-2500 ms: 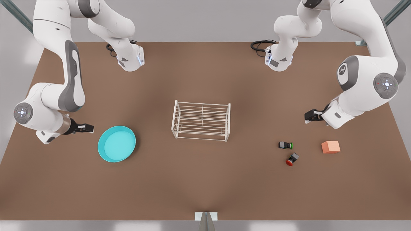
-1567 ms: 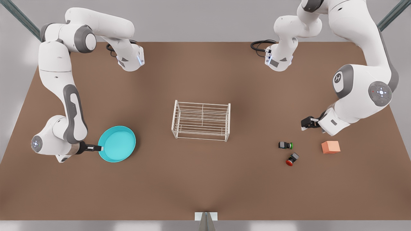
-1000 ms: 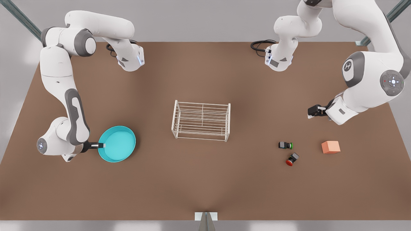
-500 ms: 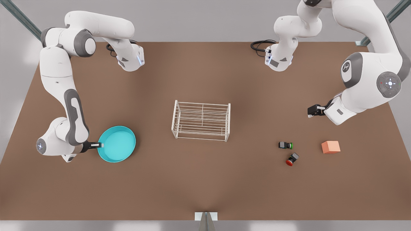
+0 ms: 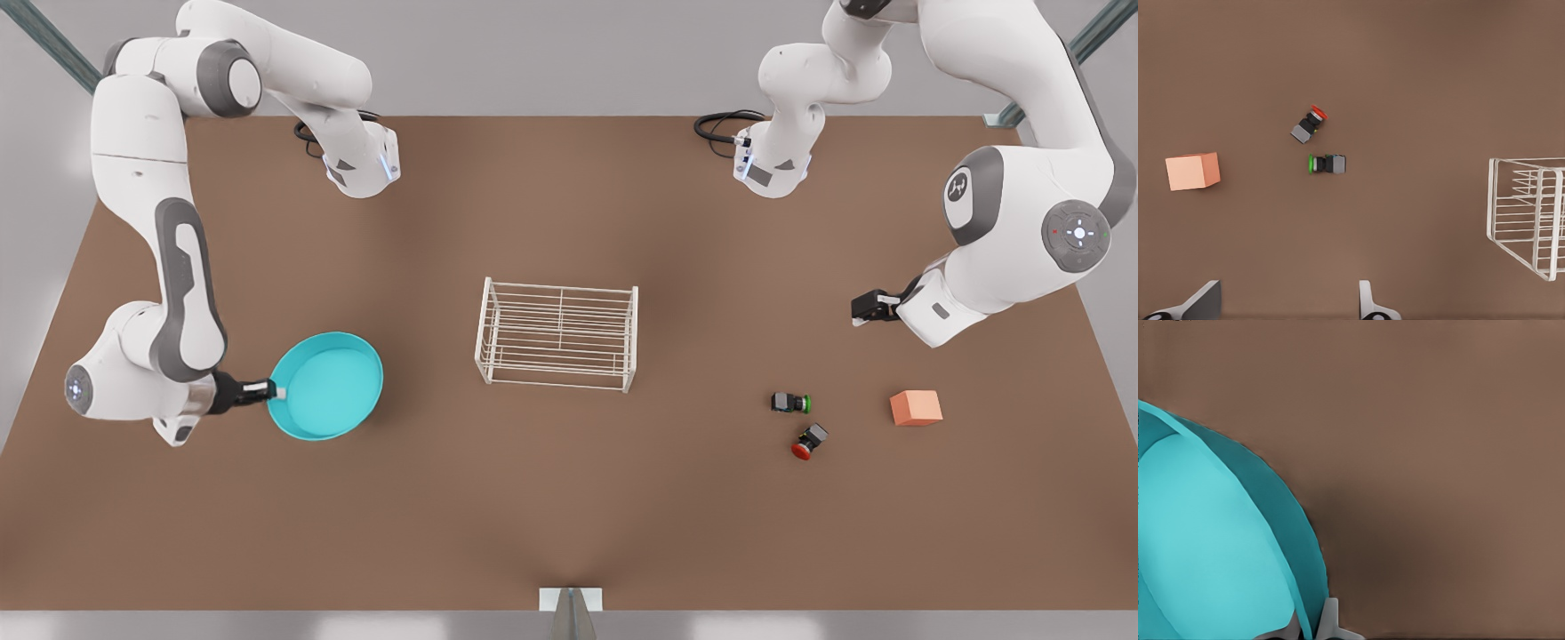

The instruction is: Place the plate on the shelf with right arm and place the red button switch in the plate with left arm

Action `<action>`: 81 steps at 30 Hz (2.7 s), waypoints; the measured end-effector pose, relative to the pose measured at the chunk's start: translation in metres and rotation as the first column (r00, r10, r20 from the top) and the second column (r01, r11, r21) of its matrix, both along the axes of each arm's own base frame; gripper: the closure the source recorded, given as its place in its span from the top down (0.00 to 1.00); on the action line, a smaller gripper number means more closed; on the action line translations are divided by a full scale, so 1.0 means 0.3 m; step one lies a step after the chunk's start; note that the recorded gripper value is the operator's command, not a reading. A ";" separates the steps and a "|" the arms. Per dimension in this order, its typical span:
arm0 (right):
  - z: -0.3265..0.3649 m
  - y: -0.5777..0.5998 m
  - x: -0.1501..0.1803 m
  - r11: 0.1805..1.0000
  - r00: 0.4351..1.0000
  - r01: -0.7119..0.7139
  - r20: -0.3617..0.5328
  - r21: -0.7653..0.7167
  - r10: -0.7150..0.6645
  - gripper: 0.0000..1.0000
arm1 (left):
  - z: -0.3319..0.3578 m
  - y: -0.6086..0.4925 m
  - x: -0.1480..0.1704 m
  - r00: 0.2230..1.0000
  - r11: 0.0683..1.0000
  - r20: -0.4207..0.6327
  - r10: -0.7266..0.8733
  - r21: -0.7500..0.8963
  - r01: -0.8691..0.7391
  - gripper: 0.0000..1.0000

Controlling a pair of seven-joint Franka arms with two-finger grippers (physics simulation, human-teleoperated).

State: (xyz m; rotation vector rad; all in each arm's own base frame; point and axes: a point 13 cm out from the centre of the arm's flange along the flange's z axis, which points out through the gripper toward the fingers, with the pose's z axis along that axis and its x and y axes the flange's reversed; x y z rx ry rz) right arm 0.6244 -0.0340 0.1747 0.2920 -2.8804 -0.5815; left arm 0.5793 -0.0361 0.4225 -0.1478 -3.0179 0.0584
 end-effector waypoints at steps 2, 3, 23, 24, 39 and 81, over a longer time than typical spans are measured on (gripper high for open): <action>0.098 0.068 -0.010 0.999 0.999 -0.039 0.008 0.013 0.039 0.15 | 0.001 0.000 0.001 1.000 1.000 0.001 0.000 0.000 0.000 1.00; 0.141 0.108 -0.018 0.998 0.998 -0.060 0.009 0.022 0.060 0.15 | 0.001 0.000 0.001 1.000 1.000 0.002 0.000 0.000 0.000 1.00; 0.322 1.301 -0.424 0.923 0.920 -0.379 -0.077 0.070 0.384 0.15 | -0.819 -0.110 0.304 0.955 0.952 0.050 -0.292 -0.077 0.295 1.00; 0.301 1.308 -0.434 0.929 0.926 -0.364 -0.084 0.063 0.369 0.15 | -0.858 -0.121 0.319 0.949 0.945 0.067 -0.309 -0.094 0.314 1.00; 0.230 1.513 -0.391 0.988 0.988 -0.146 -0.038 0.058 0.148 0.16 | -1.140 0.073 0.341 0.757 0.767 0.127 -0.641 0.083 0.636 1.00; 0.563 0.180 -0.070 0.894 0.996 0.013 0.089 -0.447 0.029 1.00 | -0.207 -1.349 0.190 0.877 0.699 0.355 -0.325 -0.535 0.475 0.47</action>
